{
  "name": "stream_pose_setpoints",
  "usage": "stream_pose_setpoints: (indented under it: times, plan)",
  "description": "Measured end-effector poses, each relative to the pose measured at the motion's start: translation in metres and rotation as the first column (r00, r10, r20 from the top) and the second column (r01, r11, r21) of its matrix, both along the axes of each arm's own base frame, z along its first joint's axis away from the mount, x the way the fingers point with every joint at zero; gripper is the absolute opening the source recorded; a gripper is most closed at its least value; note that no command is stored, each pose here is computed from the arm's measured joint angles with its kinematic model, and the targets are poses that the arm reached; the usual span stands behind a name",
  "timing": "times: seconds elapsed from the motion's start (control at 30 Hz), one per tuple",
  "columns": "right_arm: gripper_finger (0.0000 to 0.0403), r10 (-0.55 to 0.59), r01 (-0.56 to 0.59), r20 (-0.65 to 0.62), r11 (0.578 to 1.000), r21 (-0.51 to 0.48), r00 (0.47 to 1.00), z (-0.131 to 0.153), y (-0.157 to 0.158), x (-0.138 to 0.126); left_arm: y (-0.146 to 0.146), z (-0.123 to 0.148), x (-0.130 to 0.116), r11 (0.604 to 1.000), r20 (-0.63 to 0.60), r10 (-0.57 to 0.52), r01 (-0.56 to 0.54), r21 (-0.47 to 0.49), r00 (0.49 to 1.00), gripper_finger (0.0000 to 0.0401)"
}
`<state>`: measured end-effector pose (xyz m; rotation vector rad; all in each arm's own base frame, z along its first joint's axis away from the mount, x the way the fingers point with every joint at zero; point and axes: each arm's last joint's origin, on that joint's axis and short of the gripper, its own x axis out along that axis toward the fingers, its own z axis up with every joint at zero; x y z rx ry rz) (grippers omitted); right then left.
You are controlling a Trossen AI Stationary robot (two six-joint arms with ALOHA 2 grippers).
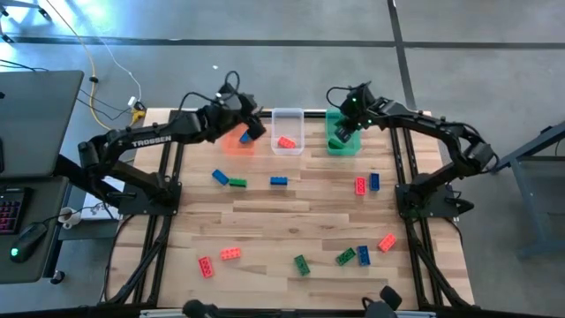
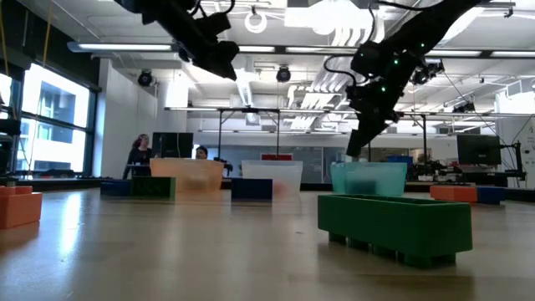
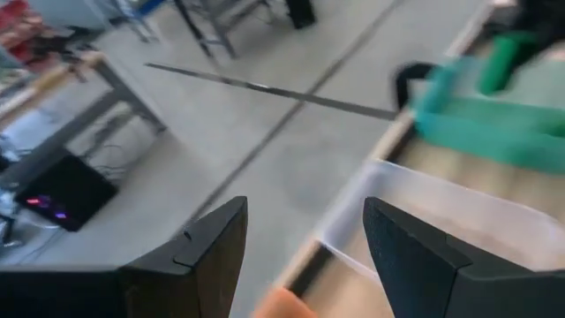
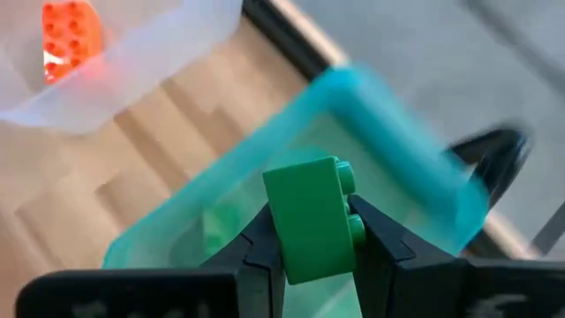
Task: Sort & place blocks by color
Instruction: Put the green game piece into the green bin
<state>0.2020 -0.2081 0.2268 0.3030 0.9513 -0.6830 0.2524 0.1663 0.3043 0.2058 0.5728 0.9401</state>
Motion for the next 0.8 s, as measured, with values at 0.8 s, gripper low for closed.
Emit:
stream_pose_setpoints:
  times: [0.8]
  plan:
    - [0.0157, -0.070, 0.078, -0.080, 0.992, 0.094, 0.994, -0.022, -0.002, 0.004, -0.121, -0.021, 0.003, 0.923, -0.147, -0.228, 0.166, -0.347, 0.963, 0.0213]
